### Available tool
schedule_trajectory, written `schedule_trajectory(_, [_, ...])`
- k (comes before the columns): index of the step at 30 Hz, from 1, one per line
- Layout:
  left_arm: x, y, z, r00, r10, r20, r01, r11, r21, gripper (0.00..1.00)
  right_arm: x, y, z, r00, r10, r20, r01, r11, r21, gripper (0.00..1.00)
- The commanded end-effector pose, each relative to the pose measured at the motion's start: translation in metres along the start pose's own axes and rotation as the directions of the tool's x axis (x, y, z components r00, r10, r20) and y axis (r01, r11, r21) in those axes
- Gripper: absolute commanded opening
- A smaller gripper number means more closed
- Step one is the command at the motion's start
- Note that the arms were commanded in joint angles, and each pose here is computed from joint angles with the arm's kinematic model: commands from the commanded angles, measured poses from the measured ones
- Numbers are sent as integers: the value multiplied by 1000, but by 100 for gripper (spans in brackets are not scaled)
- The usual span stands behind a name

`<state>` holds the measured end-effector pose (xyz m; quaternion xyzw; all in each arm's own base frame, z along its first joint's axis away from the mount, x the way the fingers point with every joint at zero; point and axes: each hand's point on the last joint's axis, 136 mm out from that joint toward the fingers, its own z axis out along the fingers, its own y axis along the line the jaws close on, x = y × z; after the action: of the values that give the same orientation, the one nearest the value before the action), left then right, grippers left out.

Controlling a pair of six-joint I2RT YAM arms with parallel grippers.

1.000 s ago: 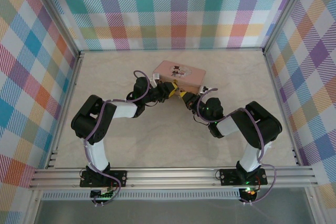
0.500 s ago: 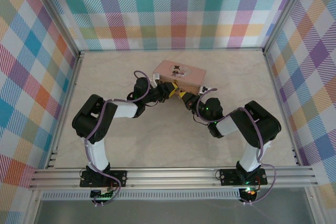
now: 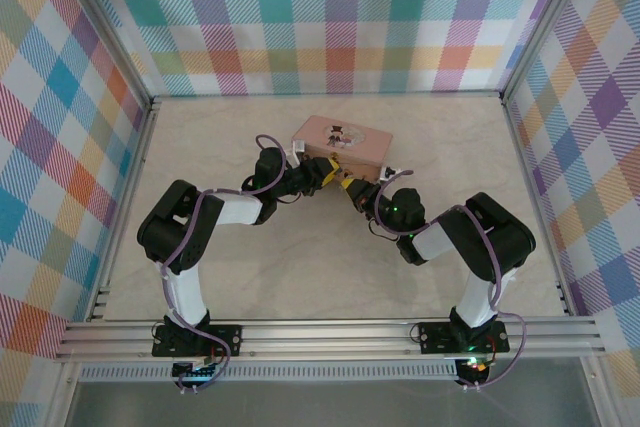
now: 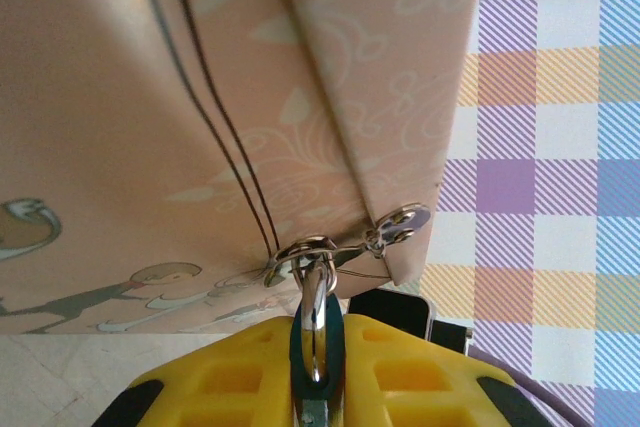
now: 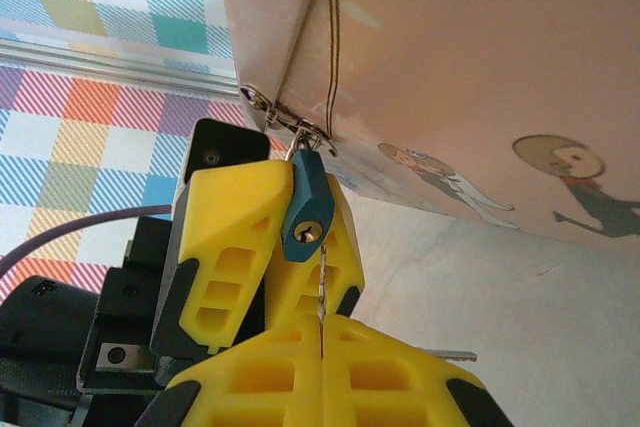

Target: Unlock the padlock with the key

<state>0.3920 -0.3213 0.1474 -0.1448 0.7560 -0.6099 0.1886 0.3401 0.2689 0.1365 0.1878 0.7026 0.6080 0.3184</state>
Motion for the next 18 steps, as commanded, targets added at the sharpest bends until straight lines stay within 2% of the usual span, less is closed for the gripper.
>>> schedule_trajectory(1, [3, -27, -1, 999, 49, -15, -48, 995, 90, 16, -1, 25, 0, 1000, -22, -2, 21, 996, -86, 0])
schedule_trajectory(18, [5, -29, -3, 999, 48, -18, -46, 994, 101, 16, -6, 26, -2, 999, -35, 8, 35, 998, -61, 0])
